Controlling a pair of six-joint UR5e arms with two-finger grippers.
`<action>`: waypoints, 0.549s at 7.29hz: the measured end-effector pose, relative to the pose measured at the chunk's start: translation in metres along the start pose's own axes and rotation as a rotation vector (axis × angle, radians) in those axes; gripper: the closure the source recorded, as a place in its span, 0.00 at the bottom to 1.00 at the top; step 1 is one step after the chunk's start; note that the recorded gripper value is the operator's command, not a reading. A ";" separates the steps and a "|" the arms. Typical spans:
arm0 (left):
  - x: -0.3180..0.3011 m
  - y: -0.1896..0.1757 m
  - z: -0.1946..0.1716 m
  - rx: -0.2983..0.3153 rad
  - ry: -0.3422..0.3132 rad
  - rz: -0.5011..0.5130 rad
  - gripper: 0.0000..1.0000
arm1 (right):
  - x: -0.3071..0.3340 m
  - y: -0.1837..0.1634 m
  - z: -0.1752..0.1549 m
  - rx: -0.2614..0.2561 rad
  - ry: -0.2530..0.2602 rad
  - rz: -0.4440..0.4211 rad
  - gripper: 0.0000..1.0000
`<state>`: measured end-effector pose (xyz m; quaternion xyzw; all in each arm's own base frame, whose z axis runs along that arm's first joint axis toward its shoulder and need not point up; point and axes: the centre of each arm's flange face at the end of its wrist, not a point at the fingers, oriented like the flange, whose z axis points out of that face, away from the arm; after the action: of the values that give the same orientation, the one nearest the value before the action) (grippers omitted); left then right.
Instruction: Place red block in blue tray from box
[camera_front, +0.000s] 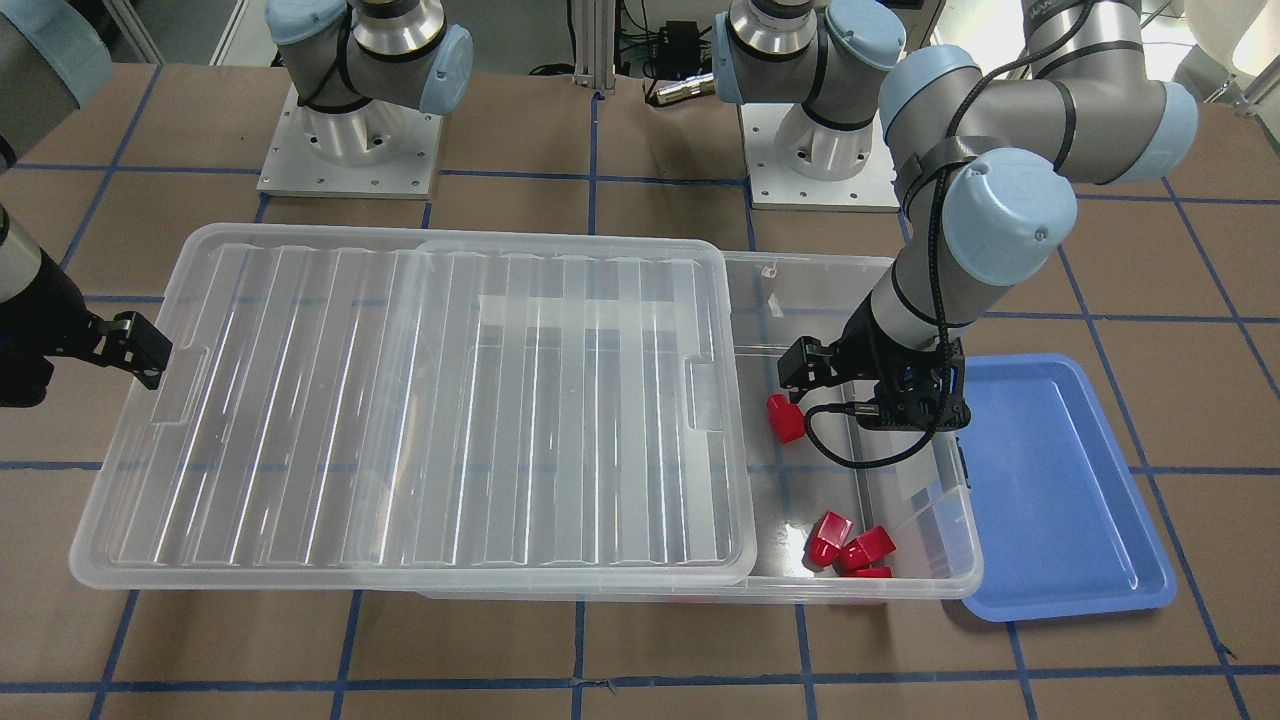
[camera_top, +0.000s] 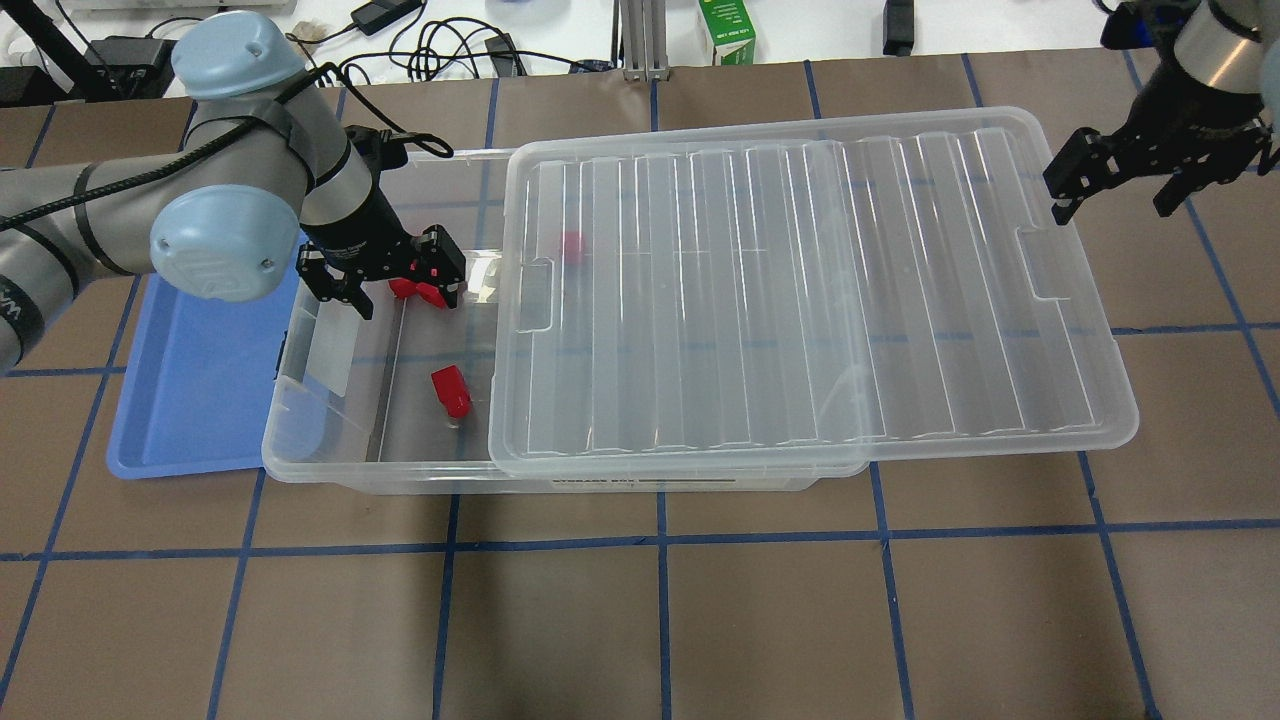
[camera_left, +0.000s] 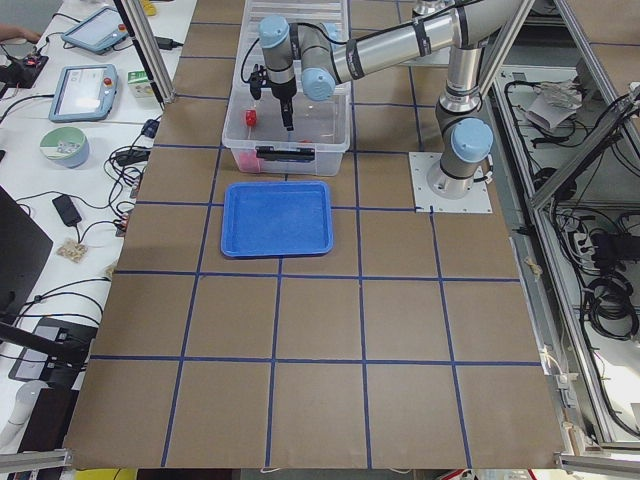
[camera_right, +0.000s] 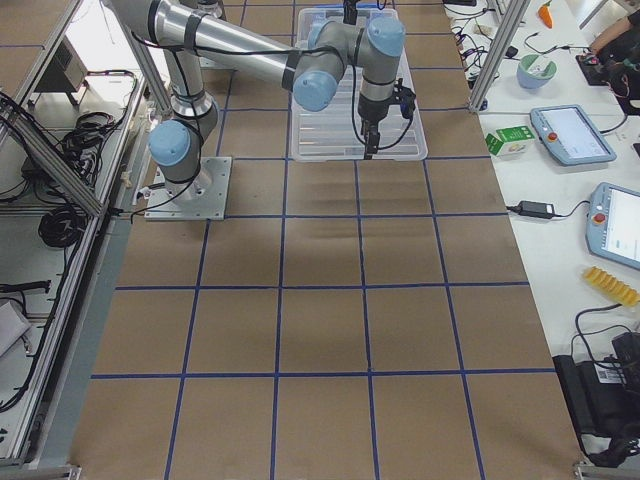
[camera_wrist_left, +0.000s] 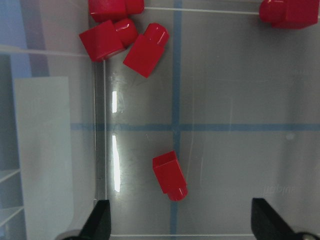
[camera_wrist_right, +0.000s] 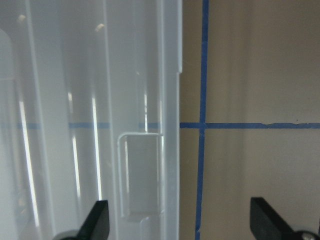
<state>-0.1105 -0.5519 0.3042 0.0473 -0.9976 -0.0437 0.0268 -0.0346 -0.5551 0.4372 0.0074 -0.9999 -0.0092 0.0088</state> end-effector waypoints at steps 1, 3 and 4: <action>-0.001 0.001 0.016 0.000 -0.001 -0.014 0.00 | -0.019 0.003 -0.030 0.006 -0.028 0.006 0.00; -0.003 0.010 0.056 -0.013 -0.002 -0.121 0.00 | -0.086 0.017 -0.069 0.032 -0.038 0.011 0.00; -0.004 0.014 0.071 -0.019 -0.004 -0.172 0.00 | -0.118 0.025 -0.075 0.036 -0.041 0.036 0.00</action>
<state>-0.1117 -0.5313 0.2349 0.1326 -0.9894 -0.0555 0.0213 0.0838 -0.5298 0.5103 -0.0105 -0.9998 0.0088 -0.0117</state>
